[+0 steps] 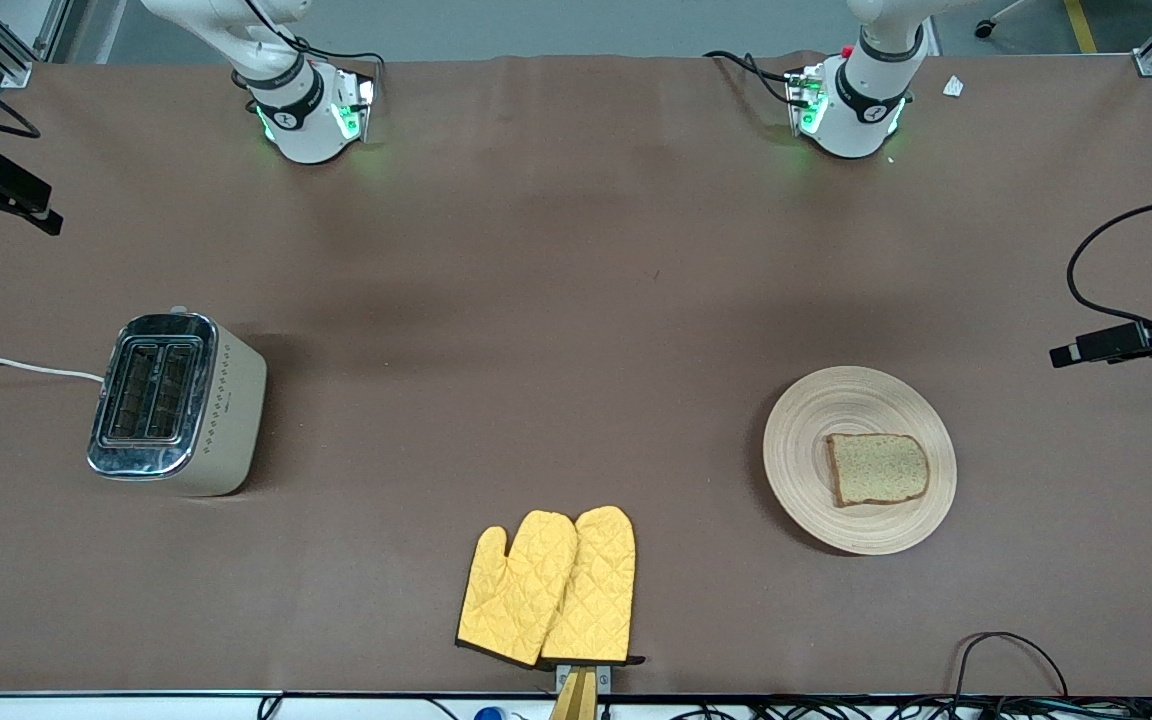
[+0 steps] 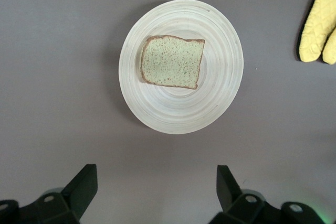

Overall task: Move plate and put bread in toaster
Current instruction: 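Reach the left gripper to the wooden plate rim and grasp it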

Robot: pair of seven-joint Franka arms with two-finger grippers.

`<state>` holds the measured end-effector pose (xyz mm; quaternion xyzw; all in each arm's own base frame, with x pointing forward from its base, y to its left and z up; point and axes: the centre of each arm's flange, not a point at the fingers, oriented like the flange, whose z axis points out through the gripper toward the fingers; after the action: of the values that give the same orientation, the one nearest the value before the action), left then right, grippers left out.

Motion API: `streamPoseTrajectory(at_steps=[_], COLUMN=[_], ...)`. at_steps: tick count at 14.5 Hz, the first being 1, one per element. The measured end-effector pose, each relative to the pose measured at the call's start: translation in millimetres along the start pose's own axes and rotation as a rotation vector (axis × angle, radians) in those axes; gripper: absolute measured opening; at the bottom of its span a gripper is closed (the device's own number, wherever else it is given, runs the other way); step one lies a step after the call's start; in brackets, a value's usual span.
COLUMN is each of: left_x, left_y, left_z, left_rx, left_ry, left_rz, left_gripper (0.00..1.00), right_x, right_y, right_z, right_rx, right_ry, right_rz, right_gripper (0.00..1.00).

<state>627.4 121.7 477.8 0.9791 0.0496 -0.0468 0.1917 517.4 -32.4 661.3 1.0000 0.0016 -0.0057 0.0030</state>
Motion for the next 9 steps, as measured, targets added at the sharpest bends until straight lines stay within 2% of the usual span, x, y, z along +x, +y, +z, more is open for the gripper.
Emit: streamPoseTrajectory(at_steps=[2, 6, 9], left_x=[13.5, 32.8, 42.4], left_y=[-50.8, -127.4, -153.7], left_z=[32.9, 128.6, 185.3], left_rx=[-0.094, -0.333, -0.433], left_ry=[-0.014, -0.038, -0.027], left_rz=[0.033, 0.075, 0.119], left_gripper=[1.00, 1.00, 0.97], right_x=[0.1, -0.1, -0.1], right_y=[0.1, -0.1, 0.1], right_z=[0.2, 0.1, 0.3], right_rx=[0.000, 0.000, 0.000], right_ry=[0.000, -0.001, -0.002], right_rz=[0.000, 0.000, 0.000], right_gripper=[1.00, 1.00, 1.00])
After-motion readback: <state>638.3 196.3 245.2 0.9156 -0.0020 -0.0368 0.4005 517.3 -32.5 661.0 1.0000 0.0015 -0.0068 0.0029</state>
